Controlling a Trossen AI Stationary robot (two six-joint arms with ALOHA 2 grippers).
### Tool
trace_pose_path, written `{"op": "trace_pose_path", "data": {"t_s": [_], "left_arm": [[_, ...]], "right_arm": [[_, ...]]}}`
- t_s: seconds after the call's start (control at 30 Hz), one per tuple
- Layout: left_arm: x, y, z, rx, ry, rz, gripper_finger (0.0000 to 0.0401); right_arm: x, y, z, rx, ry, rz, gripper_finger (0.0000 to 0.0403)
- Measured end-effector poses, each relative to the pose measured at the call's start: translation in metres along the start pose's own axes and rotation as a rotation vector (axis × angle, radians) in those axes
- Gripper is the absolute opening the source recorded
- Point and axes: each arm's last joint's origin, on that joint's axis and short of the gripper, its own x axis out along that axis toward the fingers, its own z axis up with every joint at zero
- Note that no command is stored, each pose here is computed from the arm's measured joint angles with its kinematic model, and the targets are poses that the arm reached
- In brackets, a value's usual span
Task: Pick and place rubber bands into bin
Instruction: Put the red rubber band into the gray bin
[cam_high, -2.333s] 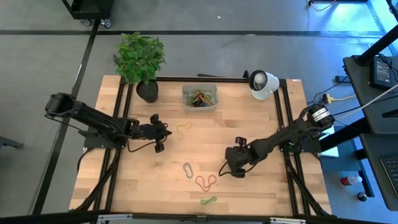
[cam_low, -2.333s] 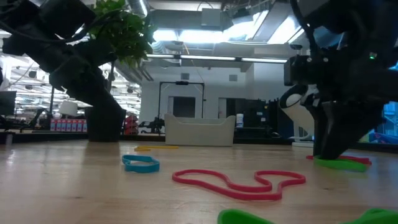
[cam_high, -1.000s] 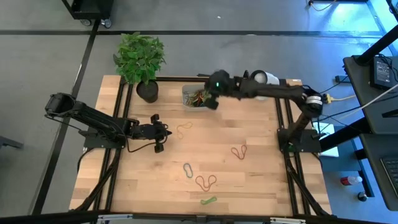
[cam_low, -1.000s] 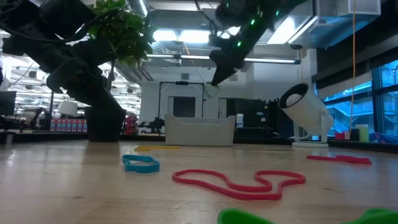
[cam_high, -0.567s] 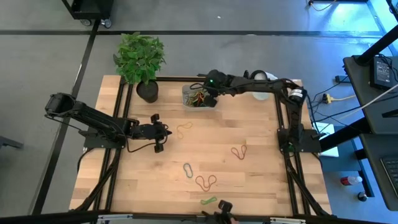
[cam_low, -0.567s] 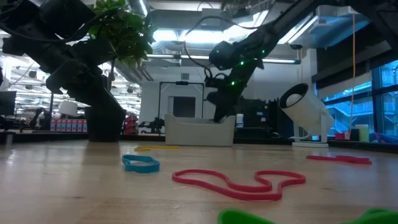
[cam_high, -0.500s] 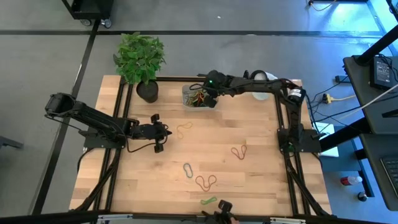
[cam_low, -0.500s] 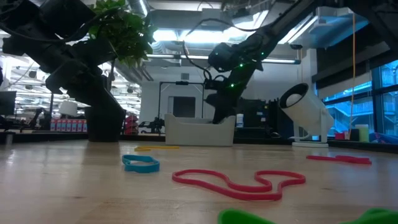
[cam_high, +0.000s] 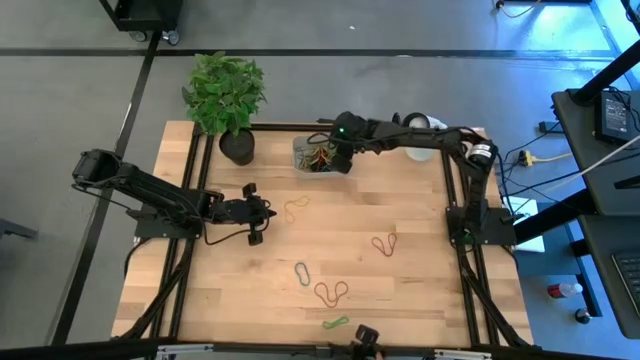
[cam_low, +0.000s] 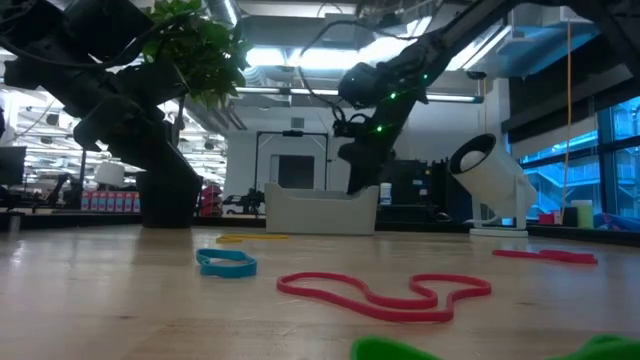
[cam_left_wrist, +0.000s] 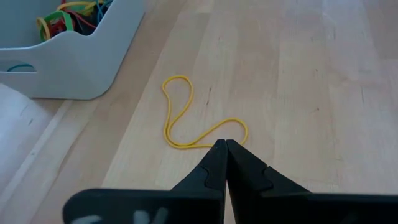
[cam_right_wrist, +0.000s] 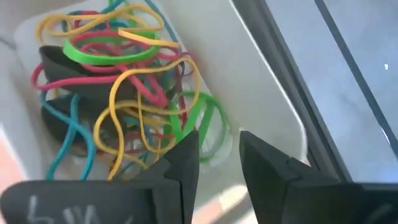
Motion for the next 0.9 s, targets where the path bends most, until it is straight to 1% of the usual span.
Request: {"op": "trace_pose_path", "data": {"t_s": [0.17,0.3,0.37,0.47,0.53,0.63,0.7,0.77,0.9], "left_arm": [[0.0,0.0,0.0,0.0,-0.002,0.01,0.0001],[0.0,0.0,0.0,0.0,-0.002,0.012,0.0003],[0.0,0.001,0.0,0.0,-0.003,0.02,0.0002],[0.0,0.001,0.0,0.0,-0.004,0.025,0.0001],[0.0,0.001,0.0,-0.001,-0.005,0.023,0.0003],[0.0,0.0,0.002,-0.008,-0.023,0.014,0.0005],[0.0,0.0,0.004,-0.017,-0.044,0.01,0.0005],[0.0,0.0,0.006,-0.024,-0.061,0.007,0.0003],[0.0,-0.001,0.007,-0.028,-0.072,0.005,0.0001]], "right_arm": [[-0.029,-0.004,0.002,0.008,0.0,0.002,0.0119],[-0.061,-0.005,0.0,0.082,0.031,0.012,0.0113],[-0.075,-0.001,-0.005,0.115,0.079,0.021,0.01],[-0.096,0.014,-0.017,0.11,0.191,0.047,0.0071],[-0.107,0.027,-0.025,0.105,0.23,0.064,0.0049],[-0.121,0.053,-0.046,0.072,0.252,0.096,0.0018],[-0.13,0.069,-0.065,0.069,0.259,0.116,0.0006],[-0.137,0.083,-0.088,0.094,0.278,0.128,0.0007],[-0.147,0.107,-0.136,0.133,0.28,0.162,0.003]]}}
